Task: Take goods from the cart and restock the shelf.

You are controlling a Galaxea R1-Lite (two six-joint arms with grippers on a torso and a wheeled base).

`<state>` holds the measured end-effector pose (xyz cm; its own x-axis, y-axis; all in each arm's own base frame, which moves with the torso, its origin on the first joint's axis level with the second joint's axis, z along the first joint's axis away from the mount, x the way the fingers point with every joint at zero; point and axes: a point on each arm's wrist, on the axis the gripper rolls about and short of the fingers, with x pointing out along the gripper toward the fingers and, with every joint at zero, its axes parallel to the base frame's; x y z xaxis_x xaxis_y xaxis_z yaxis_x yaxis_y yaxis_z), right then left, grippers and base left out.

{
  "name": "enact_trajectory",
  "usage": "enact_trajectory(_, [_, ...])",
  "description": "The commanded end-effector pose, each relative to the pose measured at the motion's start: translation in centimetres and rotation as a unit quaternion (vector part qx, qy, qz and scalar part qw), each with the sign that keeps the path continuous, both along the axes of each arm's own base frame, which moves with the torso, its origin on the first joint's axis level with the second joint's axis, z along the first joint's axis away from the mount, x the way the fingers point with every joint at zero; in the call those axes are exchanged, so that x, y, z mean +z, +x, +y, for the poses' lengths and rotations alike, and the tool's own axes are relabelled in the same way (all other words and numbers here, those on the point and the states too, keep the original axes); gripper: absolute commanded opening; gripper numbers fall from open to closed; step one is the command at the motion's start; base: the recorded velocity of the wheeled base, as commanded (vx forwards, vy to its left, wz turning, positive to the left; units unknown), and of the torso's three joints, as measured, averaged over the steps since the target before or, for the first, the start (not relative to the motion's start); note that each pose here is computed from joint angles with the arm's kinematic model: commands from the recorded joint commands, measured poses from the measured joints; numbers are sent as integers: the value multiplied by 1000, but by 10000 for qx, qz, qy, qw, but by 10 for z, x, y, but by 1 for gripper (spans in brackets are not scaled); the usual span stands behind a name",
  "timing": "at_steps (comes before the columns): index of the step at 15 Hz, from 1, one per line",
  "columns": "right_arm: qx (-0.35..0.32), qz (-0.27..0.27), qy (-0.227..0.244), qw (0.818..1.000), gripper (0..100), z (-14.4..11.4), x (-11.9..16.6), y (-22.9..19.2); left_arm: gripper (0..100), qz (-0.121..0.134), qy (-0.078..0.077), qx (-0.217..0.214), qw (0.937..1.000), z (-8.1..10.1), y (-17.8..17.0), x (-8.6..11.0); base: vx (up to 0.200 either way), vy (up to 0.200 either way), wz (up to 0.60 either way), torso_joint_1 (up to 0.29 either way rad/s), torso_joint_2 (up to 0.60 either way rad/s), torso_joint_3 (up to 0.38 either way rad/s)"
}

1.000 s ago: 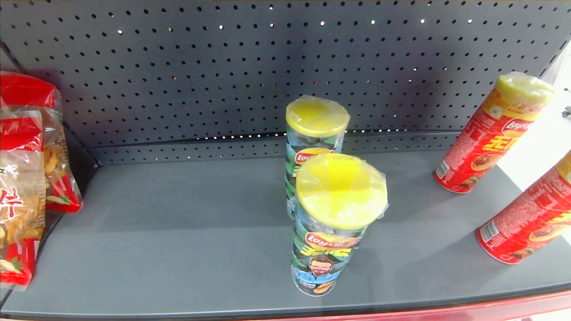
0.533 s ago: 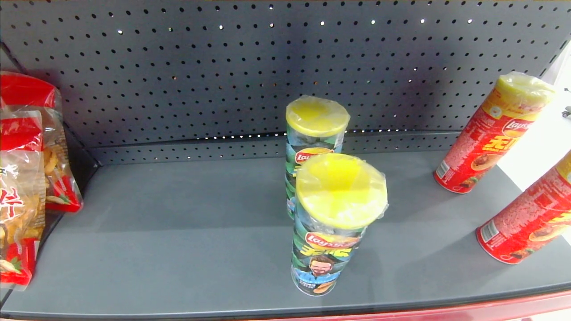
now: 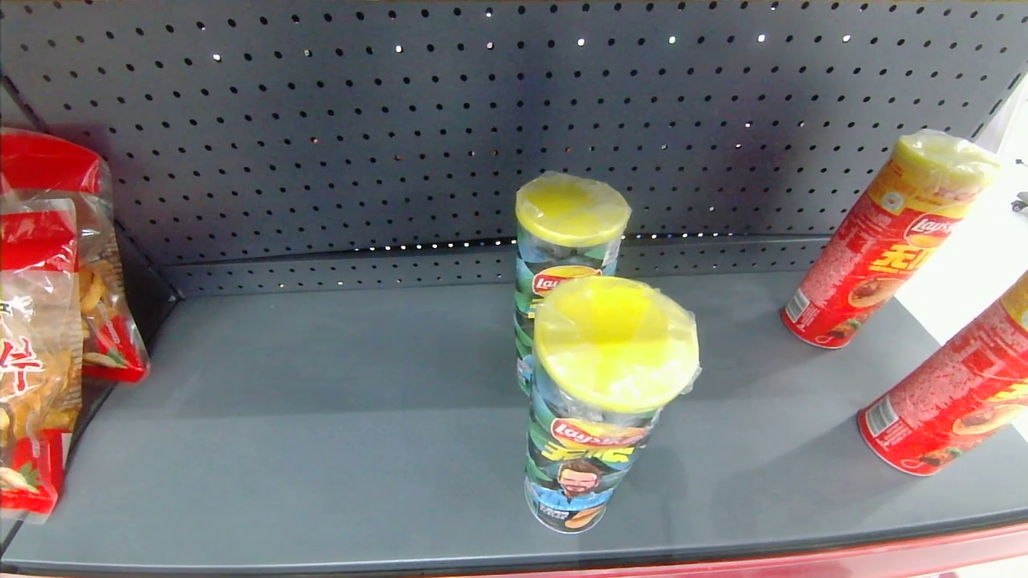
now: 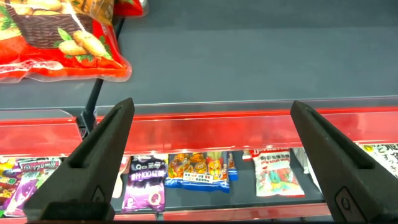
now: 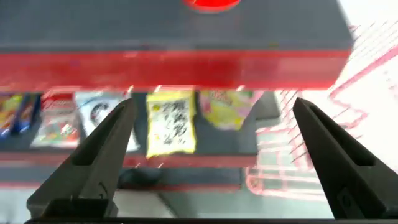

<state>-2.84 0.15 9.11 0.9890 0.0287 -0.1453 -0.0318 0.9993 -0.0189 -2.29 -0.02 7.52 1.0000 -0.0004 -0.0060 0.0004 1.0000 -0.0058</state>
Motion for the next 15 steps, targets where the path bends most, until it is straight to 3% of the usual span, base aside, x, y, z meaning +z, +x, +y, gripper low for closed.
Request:
enact_trajectory(1, [-76, -71, -38, 9999, 100, 0, -3, 1, 100, 9, -2, 2, 10000, 0, 0, 0, 0, 0, 0, 0, 0, 0])
enact_trajectory(4, [53, -964, 58, 9953, 100, -1, -8, 4, 100, 9, -2, 10, 10000, 0, 0, 0, 0, 0, 0, 0, 0, 0])
enact_trajectory(6, [-98, -734, 110, 9972, 100, -1, -15, 6, 100, 9, -10, 2, 10000, 0, 0, 0, 0, 0, 0, 0, 0, 0])
enact_trajectory(15, [-144, -727, 114, 9972, 100, -1, -15, 6, 100, 9, -2, 2, 10000, 0, 0, 0, 0, 0, 0, 0, 0, 0])
